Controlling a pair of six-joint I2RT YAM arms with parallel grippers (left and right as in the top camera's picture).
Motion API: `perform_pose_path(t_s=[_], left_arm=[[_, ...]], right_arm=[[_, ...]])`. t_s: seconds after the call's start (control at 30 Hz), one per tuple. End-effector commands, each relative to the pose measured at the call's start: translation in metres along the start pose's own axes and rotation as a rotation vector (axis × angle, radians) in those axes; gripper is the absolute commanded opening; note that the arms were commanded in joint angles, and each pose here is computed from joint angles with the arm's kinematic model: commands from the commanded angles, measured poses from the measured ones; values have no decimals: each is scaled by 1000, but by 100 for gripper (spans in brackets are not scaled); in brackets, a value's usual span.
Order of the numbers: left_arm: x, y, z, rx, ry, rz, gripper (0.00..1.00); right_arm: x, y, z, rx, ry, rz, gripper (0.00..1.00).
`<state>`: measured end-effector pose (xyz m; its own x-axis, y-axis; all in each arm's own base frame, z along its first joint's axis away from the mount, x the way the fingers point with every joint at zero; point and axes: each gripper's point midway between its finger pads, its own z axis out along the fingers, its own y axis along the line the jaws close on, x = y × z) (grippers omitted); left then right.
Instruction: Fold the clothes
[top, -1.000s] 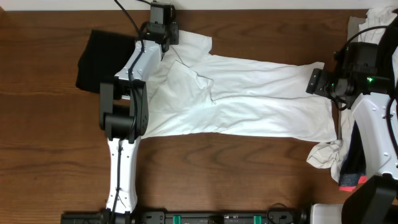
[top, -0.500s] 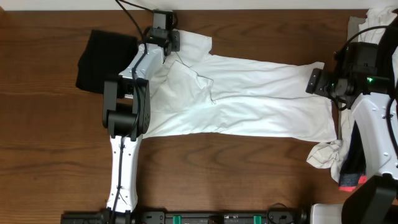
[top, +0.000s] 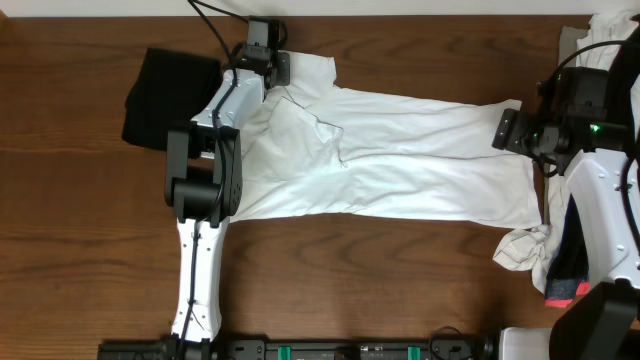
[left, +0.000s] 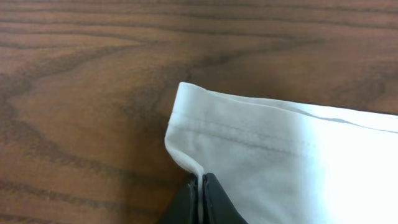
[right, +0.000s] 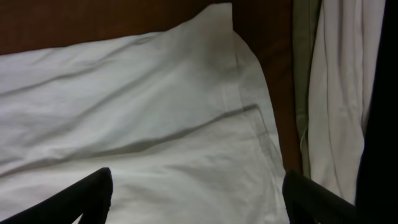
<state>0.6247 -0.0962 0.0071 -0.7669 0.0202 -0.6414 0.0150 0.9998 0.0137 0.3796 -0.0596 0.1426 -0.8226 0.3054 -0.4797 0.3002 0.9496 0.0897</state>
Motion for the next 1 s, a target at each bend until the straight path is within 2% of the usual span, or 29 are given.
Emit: perform_pose_path(t_s=[0.0,0.07,0.13,0.43,0.67,0.97], left_arm=[[-11,7,-17,-17,-10,-7,6],[-22,7,-30,-15,-29,-9,6],[-31,7,-42,-12,-43,-12,6],[-59,6,-88,11,-87,-16,6],[-71,3,-115,20,-102,-13,6],[-65,4,-123,22,-72,-9,6]], right_arm=[[-9,-3,-3,5,-34,2,78],[-10,0,-2,-8,-36,2,72],[-7,2,0,-24,-21,-3,71],[-14,5,44,-55,7,-82,81],[-27,-17,89,22,34,-98,81],[-51,-16,131,-95,-10,-91,80]])
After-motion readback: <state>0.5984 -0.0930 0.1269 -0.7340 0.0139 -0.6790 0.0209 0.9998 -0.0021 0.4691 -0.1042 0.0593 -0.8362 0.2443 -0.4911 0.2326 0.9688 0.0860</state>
